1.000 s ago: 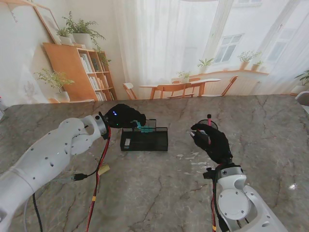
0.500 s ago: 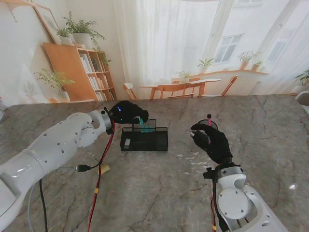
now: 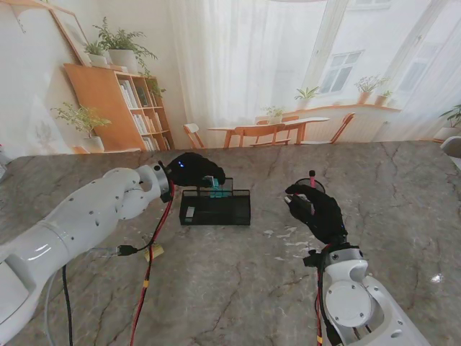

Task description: Organize desk stationery

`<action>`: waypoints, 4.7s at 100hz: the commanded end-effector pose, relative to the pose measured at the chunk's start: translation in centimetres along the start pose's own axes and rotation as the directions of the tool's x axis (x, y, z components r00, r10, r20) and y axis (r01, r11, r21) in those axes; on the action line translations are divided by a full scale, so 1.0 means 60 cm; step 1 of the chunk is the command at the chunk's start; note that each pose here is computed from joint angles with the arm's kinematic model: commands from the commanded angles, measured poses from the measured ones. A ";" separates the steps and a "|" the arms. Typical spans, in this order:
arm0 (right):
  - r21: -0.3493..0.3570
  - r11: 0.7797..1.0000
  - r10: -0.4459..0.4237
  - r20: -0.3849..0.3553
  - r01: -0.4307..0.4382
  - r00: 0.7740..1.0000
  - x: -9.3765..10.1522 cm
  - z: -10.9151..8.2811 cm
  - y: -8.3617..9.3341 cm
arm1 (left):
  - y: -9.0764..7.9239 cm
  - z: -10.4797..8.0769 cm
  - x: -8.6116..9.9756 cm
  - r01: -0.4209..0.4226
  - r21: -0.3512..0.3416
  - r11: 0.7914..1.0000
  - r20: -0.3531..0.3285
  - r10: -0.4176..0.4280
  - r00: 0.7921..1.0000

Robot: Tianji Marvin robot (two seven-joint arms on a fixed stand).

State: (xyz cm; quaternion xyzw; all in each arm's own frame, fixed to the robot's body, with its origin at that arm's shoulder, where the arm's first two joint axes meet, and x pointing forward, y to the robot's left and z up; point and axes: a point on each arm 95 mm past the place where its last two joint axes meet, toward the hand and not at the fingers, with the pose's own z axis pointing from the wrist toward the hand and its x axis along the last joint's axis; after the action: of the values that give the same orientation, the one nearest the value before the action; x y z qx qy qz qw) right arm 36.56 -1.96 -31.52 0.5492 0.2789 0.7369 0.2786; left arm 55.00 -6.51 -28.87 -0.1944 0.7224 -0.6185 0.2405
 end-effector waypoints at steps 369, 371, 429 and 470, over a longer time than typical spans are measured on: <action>0.155 0.987 -0.039 -0.059 0.048 0.998 0.006 0.013 -0.038 | 0.142 -0.339 0.135 0.170 -0.139 0.976 0.635 -0.043 0.771; 0.157 0.986 -0.040 -0.058 0.048 0.998 0.006 0.013 -0.039 | 0.143 -0.340 0.135 0.171 -0.142 0.975 0.633 -0.043 0.773; 0.198 0.978 -0.052 -0.053 0.061 0.997 0.007 0.013 -0.049 | 0.169 -0.379 0.151 0.205 -0.254 0.945 0.487 -0.058 0.872; 0.210 0.976 -0.056 -0.053 0.066 0.997 0.007 0.014 -0.052 | 0.172 -0.389 0.123 0.142 -0.339 0.930 0.357 -0.012 0.934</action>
State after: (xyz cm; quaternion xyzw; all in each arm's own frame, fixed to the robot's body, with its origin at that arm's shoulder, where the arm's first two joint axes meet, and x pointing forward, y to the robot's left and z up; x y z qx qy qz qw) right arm 37.65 0.57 -32.97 0.5459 0.3717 0.7120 0.2385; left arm 35.27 9.42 -36.73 -0.3717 0.7602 -0.4375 0.3043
